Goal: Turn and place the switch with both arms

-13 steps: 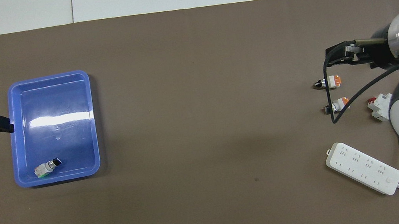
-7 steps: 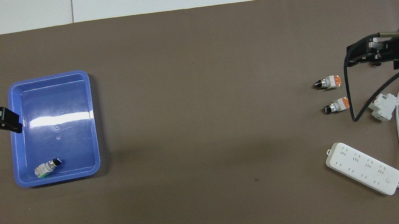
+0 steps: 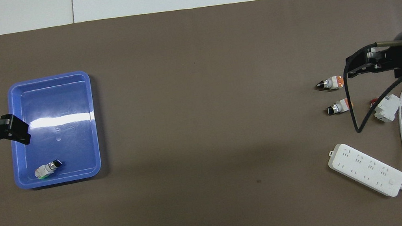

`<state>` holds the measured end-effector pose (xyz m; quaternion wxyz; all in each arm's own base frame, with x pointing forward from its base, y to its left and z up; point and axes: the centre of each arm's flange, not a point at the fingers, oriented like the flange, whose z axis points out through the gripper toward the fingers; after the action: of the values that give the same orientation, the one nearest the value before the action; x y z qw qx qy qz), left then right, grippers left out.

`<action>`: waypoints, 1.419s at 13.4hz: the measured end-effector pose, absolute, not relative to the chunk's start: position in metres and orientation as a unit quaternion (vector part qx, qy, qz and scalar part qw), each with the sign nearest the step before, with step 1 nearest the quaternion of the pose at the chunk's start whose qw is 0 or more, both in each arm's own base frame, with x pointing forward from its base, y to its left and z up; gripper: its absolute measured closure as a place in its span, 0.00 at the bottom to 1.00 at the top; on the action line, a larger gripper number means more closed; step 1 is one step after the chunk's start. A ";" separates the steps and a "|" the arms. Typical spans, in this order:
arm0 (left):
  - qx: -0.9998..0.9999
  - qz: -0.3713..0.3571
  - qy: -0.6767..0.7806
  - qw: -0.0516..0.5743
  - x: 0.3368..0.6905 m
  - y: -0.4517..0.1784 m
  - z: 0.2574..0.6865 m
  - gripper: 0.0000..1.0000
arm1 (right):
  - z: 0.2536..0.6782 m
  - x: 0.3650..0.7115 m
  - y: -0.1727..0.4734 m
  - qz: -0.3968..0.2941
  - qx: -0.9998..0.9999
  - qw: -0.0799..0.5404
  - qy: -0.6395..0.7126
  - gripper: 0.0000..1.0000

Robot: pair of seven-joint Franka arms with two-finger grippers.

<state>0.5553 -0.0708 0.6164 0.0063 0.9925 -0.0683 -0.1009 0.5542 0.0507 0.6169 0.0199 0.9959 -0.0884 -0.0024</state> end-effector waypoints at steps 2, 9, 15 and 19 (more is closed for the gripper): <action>0.994 -0.088 -0.058 0.002 0.547 -0.083 0.631 0.25 | 0.615 0.554 0.046 -0.005 0.996 0.020 -0.089 0.01; 0.995 -0.093 -0.045 -0.004 0.537 -0.078 0.622 0.00 | 0.608 0.552 0.023 -0.017 0.996 0.005 -0.083 0.01; 0.997 -0.068 -0.039 -0.002 0.542 -0.074 0.625 0.00 | 0.604 0.551 0.021 -0.020 0.996 0.005 -0.083 0.01; 0.999 -0.034 -0.030 0.001 0.552 -0.064 0.627 0.00 | 0.606 0.554 0.022 -0.004 0.997 0.003 -0.083 0.01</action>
<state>0.5518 -0.0644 0.6271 0.0011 0.9990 -0.0298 -0.0341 0.5542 0.0215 0.6063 0.0028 0.9966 -0.0828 -0.0036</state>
